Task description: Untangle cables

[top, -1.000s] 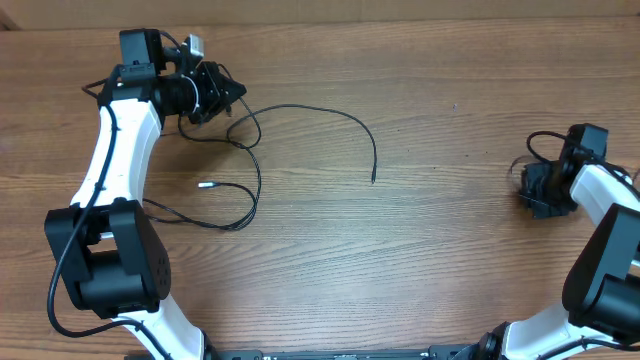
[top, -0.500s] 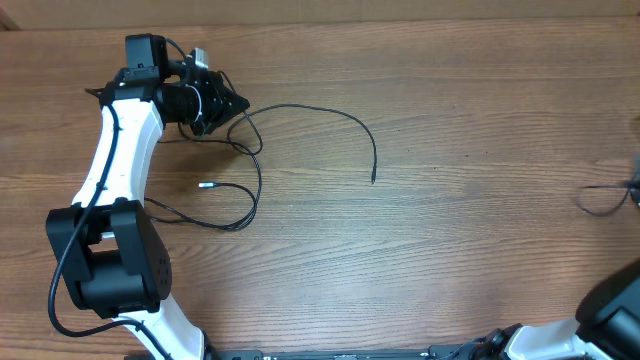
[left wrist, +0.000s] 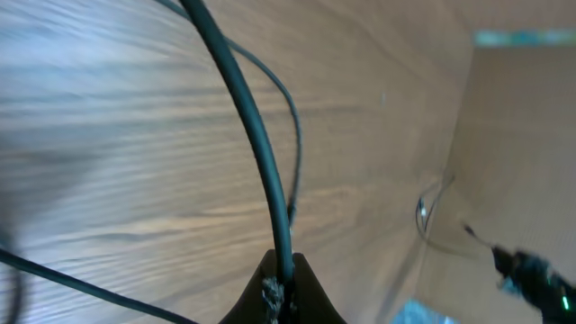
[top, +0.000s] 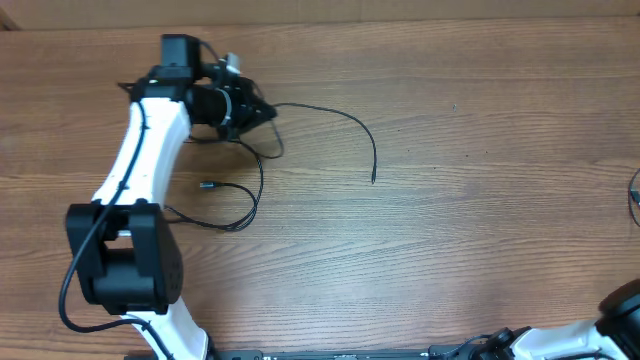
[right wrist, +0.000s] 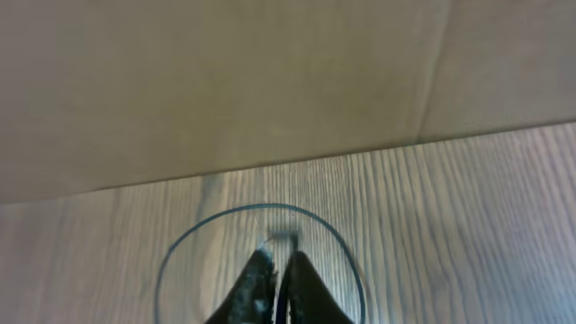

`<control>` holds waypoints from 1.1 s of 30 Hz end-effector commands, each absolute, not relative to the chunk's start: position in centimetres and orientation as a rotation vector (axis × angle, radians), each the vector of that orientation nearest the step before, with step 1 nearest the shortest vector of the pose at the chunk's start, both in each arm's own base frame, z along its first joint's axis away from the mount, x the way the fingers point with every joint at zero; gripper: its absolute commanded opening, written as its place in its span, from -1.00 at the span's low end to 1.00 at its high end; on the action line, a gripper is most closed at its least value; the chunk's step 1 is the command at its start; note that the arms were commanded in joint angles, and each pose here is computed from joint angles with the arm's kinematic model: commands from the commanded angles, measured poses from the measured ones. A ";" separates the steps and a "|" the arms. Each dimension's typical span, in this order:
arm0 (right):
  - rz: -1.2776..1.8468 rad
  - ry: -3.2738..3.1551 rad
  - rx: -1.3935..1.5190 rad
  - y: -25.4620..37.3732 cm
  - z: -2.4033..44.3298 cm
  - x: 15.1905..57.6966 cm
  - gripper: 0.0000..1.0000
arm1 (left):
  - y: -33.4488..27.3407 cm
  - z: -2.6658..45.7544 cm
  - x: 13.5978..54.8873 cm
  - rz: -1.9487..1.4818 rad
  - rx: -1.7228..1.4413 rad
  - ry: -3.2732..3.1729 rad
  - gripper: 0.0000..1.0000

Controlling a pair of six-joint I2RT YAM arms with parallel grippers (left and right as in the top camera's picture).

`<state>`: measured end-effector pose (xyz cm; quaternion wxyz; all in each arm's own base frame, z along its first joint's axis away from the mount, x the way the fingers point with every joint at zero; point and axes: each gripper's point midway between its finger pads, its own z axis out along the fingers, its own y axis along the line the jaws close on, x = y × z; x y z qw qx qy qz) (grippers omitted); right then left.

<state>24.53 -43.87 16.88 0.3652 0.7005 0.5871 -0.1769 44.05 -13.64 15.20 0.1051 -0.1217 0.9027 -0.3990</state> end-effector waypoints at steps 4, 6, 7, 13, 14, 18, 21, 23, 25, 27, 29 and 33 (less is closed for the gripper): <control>-0.469 1.598 1.735 -45.3 14.0 25.8 -0.74 | -18.5 15.5 42.2 -1.167 -0.187 2.707 -0.91; -0.461 1.660 1.610 -45.7 14.8 27.2 -0.63 | -19.4 15.1 41.9 -1.119 -0.158 2.726 -0.92; -0.468 1.673 1.578 -45.9 15.1 27.4 -0.56 | -19.9 15.0 41.8 -1.103 -0.143 2.731 -0.92; -0.388 1.664 1.532 -45.8 16.3 29.0 0.97 | -22.5 15.0 40.7 -1.108 -0.063 2.747 -0.91; -0.353 1.675 1.511 -45.4 16.7 29.8 0.99 | -22.7 15.0 40.5 -1.109 -0.054 2.749 -0.92; -0.246 1.735 1.443 -43.4 18.0 32.9 0.99 | -23.5 15.1 40.2 -1.123 -0.006 2.741 -0.91; -0.212 1.787 1.401 -41.3 18.5 35.2 0.99 | -25.2 16.4 39.7 -1.230 0.194 2.658 -0.92; -0.187 1.829 1.373 -39.6 18.3 36.7 0.99 | -26.5 17.4 39.1 -1.301 0.353 2.579 -0.92; -0.156 1.887 1.343 -37.3 17.7 38.3 1.00 | -27.2 17.6 38.7 -1.307 0.429 2.548 -0.91; -0.123 1.954 1.311 -34.7 17.0 39.8 1.00 | -27.2 17.2 38.8 -1.262 0.428 2.561 -0.91; -0.094 2.014 1.274 -32.2 16.5 41.2 1.00 | -26.8 16.5 39.4 -1.179 0.357 2.602 -0.91; -0.038 2.119 1.180 -26.9 15.7 43.8 1.00 | -24.7 14.7 41.3 -0.959 0.059 2.690 -0.92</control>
